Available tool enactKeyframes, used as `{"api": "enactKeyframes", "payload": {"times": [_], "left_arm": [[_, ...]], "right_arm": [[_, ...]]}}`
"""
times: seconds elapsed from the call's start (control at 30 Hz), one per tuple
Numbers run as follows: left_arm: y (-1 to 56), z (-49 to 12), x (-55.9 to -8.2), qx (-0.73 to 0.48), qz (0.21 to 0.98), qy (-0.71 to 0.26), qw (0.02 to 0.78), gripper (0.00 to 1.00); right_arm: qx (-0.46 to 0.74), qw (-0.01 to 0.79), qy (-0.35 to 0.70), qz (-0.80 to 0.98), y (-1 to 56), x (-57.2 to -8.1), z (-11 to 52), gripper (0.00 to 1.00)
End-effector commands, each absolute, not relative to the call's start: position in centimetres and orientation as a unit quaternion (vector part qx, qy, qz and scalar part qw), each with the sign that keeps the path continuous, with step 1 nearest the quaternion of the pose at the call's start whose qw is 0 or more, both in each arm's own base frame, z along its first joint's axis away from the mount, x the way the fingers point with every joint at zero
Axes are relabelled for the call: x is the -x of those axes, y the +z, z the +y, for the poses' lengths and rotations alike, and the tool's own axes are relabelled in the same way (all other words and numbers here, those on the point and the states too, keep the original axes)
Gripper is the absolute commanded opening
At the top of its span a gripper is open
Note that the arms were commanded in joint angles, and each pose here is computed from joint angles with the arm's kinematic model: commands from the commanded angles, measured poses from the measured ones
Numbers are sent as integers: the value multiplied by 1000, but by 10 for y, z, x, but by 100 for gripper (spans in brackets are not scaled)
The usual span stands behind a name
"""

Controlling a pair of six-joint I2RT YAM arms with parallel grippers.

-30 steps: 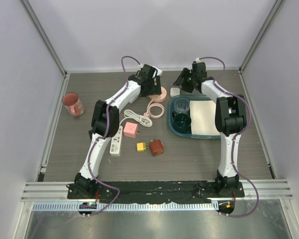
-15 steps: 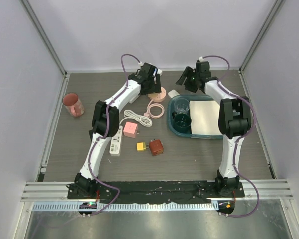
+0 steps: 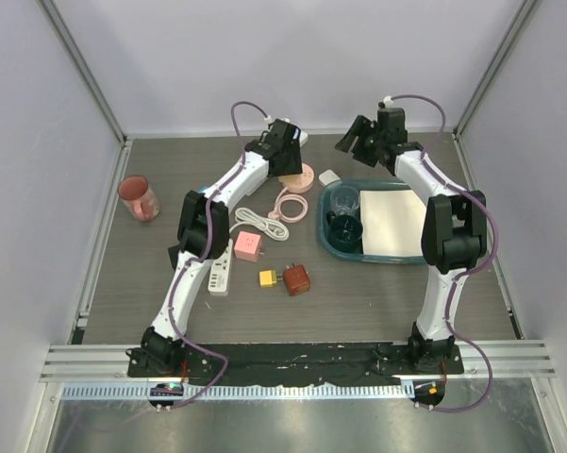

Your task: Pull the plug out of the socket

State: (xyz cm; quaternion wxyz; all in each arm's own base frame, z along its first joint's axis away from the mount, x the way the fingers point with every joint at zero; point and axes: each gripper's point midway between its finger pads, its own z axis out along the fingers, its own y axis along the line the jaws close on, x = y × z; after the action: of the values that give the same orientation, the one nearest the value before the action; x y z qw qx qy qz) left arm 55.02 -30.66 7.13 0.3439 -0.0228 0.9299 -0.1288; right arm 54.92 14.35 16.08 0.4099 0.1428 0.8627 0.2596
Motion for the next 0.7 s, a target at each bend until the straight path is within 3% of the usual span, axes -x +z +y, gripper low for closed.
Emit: {"api": "enactKeyframes", "payload": {"times": [0.0,0.17,0.23,0.67], "left_arm": [[97,-301,-564,26,915,-128,382,31],[128,-297,-563,29,906,-129,402,12],[140,-296,-563,31,902,-133,410,0],[231,-293,-546,41,862,-186,470,0]], "right_arm": [[-127,438,266,849,188,-545,142,70],[-116,429,286,849,181,-540,150,70],[-105,420,310,846,182,-536,160,70],[-63,405,441,798,223,-537,201,75]]}}
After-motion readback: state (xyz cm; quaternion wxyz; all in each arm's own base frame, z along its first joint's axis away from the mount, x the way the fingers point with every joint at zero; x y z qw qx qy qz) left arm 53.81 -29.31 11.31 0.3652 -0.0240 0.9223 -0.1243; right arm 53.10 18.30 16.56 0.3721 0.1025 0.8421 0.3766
